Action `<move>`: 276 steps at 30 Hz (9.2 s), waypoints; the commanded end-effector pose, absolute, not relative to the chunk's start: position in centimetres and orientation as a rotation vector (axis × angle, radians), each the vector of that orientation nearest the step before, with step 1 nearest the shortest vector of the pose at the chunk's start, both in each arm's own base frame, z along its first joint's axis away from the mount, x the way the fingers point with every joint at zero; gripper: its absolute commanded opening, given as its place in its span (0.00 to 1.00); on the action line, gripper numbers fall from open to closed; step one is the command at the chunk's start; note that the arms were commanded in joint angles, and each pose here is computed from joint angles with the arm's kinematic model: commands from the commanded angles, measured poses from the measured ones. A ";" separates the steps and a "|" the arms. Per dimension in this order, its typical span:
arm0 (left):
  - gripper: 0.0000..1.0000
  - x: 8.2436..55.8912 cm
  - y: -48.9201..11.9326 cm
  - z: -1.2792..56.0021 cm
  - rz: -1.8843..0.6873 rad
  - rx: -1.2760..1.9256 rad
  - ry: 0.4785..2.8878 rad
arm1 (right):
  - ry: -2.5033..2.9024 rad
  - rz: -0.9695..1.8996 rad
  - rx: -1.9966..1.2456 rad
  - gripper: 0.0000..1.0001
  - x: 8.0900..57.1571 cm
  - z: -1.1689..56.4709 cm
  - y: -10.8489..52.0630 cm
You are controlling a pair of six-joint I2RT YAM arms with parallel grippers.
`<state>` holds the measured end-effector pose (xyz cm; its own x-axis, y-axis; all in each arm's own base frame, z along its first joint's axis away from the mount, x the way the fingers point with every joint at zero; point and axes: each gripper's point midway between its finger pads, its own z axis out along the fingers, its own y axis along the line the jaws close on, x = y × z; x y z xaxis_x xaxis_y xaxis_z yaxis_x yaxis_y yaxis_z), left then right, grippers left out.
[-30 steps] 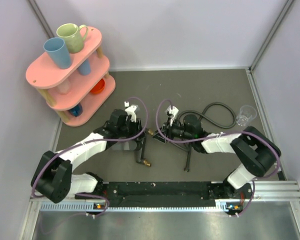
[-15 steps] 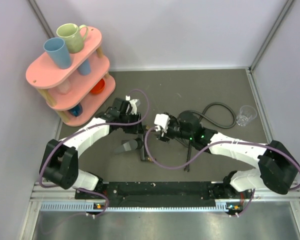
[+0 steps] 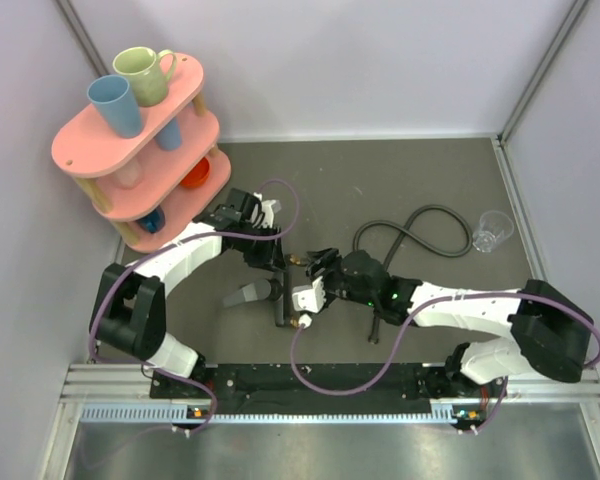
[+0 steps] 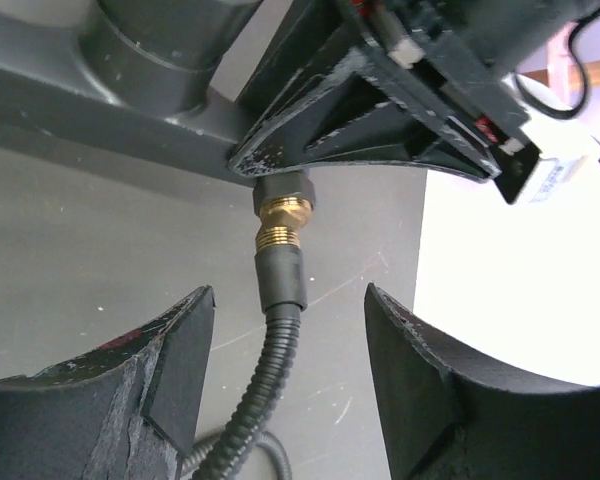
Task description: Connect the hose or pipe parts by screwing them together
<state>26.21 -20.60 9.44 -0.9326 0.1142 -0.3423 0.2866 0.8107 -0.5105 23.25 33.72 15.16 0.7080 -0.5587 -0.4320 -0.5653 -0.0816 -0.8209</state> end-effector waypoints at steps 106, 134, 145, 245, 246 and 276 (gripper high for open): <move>0.00 25.5 -23.5 11.3 -1.225 0.387 2.582 | 0.805 -0.034 -1.697 0.59 24.9 14.3 33.6; 0.00 23.4 -26.6 10.5 -1.244 0.390 2.420 | 1.380 0.729 -1.145 0.00 28.8 16.3 37.1; 0.00 24.0 -26.4 12.0 -1.182 0.433 2.221 | 1.514 1.081 -1.091 0.00 27.5 14.8 36.7; 0.00 23.4 -27.7 15.1 -1.190 0.680 2.008 | 1.595 1.006 -1.338 0.64 26.2 13.4 33.6; 0.00 23.3 -27.7 15.3 -1.205 0.678 2.012 | 1.615 0.966 -1.328 0.64 26.6 13.2 33.2; 0.59 25.1 -22.9 4.9 -0.331 0.530 2.721 | 1.741 0.368 -0.533 0.64 29.7 16.5 19.2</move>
